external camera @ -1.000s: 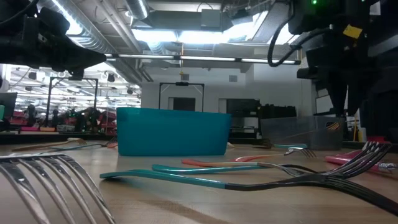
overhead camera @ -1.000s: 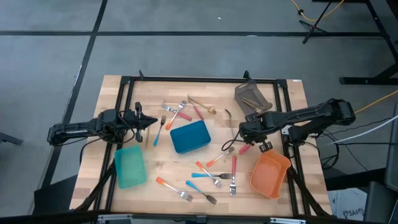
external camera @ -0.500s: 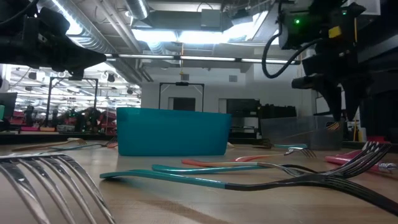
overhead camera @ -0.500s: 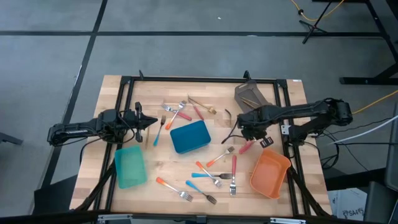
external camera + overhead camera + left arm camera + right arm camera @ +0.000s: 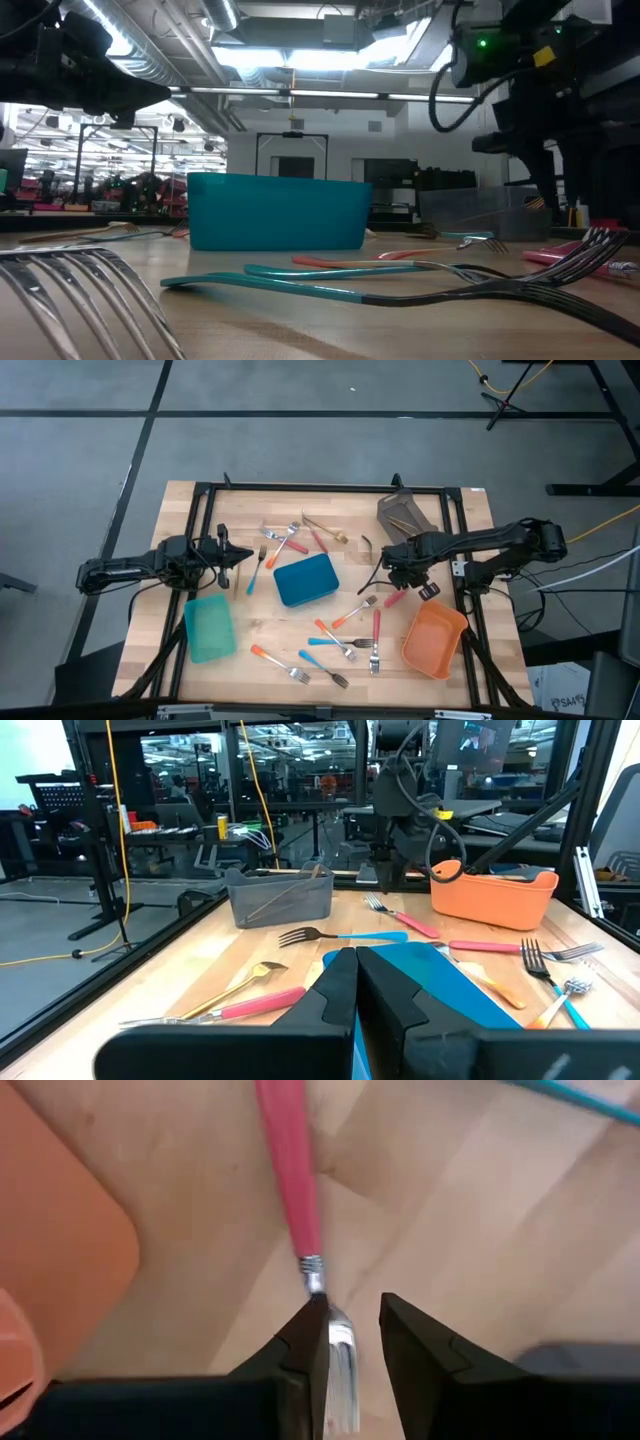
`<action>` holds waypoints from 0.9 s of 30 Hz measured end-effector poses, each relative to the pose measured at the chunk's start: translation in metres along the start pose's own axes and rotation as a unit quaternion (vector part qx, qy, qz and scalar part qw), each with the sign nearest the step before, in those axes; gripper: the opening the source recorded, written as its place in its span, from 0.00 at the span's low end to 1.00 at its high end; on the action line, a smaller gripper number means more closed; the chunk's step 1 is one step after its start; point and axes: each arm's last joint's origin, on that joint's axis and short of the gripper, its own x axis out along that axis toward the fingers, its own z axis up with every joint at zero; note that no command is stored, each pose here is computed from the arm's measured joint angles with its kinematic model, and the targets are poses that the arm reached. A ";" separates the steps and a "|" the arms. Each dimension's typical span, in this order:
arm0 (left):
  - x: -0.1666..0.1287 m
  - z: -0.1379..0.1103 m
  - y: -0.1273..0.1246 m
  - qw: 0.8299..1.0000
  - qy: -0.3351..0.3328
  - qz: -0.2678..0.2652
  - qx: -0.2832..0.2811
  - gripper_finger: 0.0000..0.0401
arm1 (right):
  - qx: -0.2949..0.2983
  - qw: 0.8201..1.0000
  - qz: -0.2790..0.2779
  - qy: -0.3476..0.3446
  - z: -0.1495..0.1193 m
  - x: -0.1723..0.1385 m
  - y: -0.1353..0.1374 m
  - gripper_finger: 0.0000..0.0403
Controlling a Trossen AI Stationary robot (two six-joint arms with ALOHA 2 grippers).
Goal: Sort silverware by color (type)
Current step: Put the top right pink fork into the orange bin
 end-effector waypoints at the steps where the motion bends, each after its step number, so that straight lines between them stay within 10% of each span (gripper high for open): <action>1: 0.000 0.000 0.000 1.000 0.000 0.000 0.000 0.01 | 0.000 1.000 -0.001 -0.001 0.000 0.003 0.000 0.21; 27: 0.000 0.000 0.000 1.000 0.000 0.000 0.000 0.01 | -0.001 1.000 0.007 -0.014 -0.011 0.035 0.006 0.21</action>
